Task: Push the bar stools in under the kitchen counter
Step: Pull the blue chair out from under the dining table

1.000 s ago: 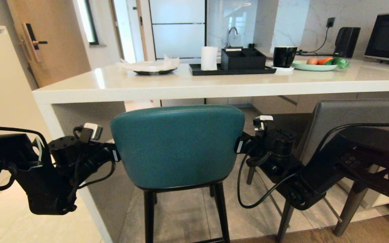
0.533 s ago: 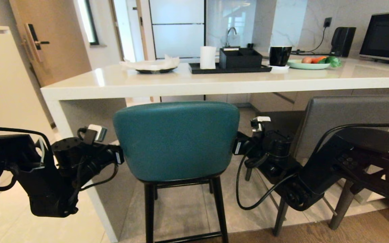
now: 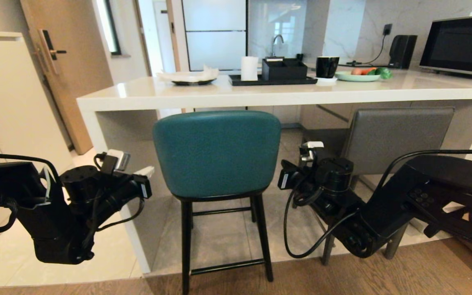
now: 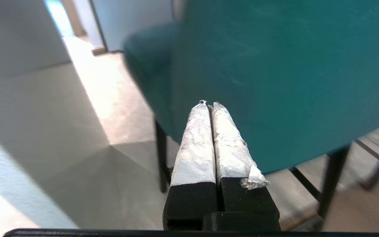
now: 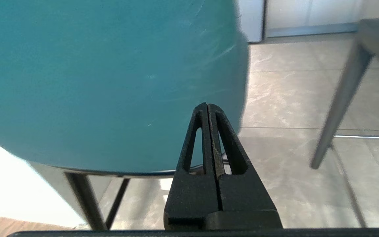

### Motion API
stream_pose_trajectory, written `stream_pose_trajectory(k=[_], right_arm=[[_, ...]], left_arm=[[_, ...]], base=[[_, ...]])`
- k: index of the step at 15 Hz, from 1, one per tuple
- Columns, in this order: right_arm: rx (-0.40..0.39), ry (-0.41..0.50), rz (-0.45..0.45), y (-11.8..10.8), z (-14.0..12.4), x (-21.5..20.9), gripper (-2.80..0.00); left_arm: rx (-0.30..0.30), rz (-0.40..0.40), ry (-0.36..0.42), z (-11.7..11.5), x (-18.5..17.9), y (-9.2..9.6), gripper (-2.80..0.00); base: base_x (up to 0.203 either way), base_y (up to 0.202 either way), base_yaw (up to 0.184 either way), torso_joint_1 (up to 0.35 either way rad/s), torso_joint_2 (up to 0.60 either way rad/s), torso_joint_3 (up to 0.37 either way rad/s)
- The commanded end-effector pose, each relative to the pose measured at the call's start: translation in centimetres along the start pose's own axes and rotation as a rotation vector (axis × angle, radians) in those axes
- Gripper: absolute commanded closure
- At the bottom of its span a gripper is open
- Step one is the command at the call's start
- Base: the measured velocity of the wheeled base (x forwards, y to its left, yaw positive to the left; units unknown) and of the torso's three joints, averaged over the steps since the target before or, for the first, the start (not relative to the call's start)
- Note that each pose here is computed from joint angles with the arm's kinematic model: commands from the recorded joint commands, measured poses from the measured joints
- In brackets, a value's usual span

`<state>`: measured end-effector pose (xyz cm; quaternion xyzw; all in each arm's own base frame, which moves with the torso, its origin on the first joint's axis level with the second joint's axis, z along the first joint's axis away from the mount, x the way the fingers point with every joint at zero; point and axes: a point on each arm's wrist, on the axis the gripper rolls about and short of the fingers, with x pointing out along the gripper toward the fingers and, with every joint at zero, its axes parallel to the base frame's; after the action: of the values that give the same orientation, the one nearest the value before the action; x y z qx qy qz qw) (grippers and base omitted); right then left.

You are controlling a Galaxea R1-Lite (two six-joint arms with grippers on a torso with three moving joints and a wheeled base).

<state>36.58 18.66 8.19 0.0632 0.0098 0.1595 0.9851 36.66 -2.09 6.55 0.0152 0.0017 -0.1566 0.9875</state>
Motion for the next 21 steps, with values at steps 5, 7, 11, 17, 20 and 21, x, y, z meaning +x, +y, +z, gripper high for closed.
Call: stream_pose_trajectory(k=[5,7,11,17,20,21], right_arm=[[0.006,-0.078,-0.146,-5.8,2.7,2.4,0.00],[0.006,-0.099,-0.154,-6.3,3.4,3.9,0.00],[-0.011,-0.141,-0.102,-6.1,3.9,7.1,0.00],[-0.075,-0.111,-0.050,-6.8,1.5,11.8,0.00],[-0.148,-0.117,-0.034,-7.9,1.4,13.5,0.00],[-0.155,-0.107,-0.015,-7.4,1.2,13.7,0.00]], left_arm=[[0.041,0.104,-0.107,0.4,2.9,4.1,0.00],[0.049,0.106,-0.135,1.3,4.4,4.7,0.00],[0.042,0.086,-0.123,1.5,6.9,4.5,0.00],[0.035,0.083,-0.106,-0.2,8.5,3.6,0.00],[0.031,0.066,-0.114,0.3,8.8,3.0,0.00],[0.031,0.054,-0.121,0.6,8.9,2.4,0.00]], base=[[0.000,0.000,0.000,0.000,0.00,0.000],[0.000,0.000,0.000,0.000,0.00,0.000],[0.000,0.000,0.000,0.000,0.00,0.000],[0.000,0.000,0.000,0.000,0.00,0.000],[0.000,0.000,0.000,0.000,0.00,0.000],[0.000,0.000,0.000,0.000,0.00,0.000]])
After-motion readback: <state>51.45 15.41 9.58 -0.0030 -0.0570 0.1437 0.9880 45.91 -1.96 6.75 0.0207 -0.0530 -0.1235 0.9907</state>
